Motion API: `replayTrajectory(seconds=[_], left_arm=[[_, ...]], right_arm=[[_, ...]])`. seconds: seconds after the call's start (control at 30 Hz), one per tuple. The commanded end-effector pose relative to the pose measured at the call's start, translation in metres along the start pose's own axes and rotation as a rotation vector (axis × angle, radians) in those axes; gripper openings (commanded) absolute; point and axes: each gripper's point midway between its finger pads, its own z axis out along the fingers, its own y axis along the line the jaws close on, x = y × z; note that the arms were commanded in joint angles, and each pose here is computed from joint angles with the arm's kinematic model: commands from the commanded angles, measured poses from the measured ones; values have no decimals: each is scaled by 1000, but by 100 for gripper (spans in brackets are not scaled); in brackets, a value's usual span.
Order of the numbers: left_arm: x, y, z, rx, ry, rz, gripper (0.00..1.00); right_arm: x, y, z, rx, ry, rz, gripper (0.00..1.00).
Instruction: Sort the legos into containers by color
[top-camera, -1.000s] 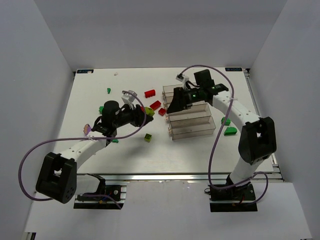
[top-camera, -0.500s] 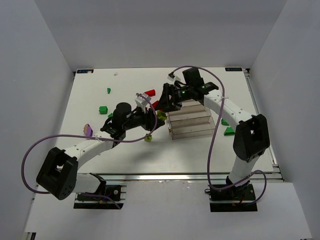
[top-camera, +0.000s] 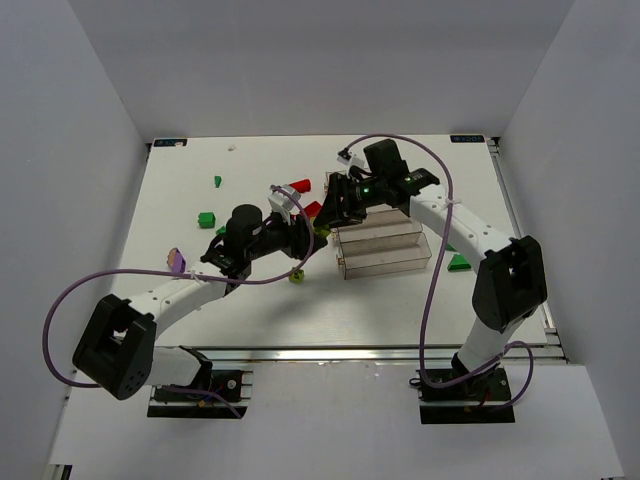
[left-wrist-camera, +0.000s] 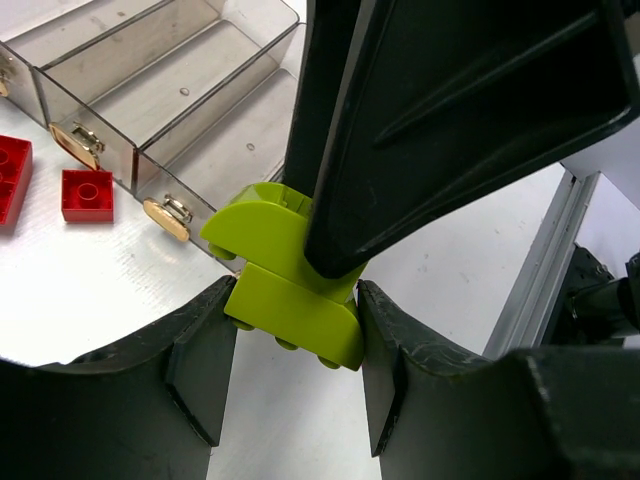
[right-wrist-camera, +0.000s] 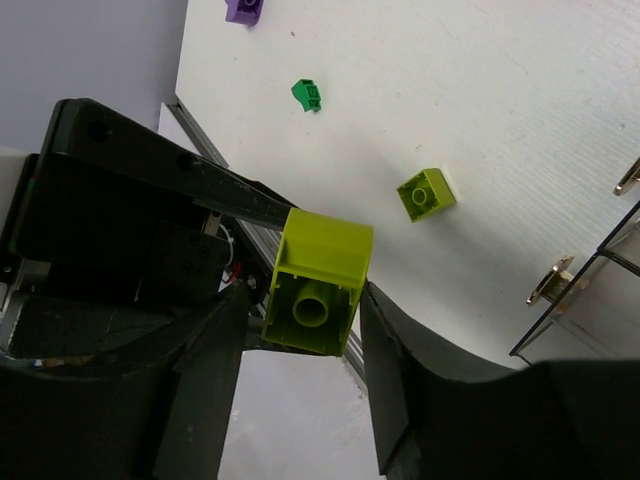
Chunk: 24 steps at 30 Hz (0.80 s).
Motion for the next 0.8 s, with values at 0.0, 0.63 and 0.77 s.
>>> replayTrajectory(seconds=[0.0, 0.63, 0.77], left_arm=[[-21, -5, 1, 2, -50, 42, 23], [-3, 0, -11, -26, -23, 51, 22], [1, 1, -12, -30, -19, 45, 21]], right_arm=[[3, 10, -7, 0, -7, -36, 52], [-39, 6, -27, -130, -76, -29, 0], [-52, 2, -34, -142, -107, -35, 0]])
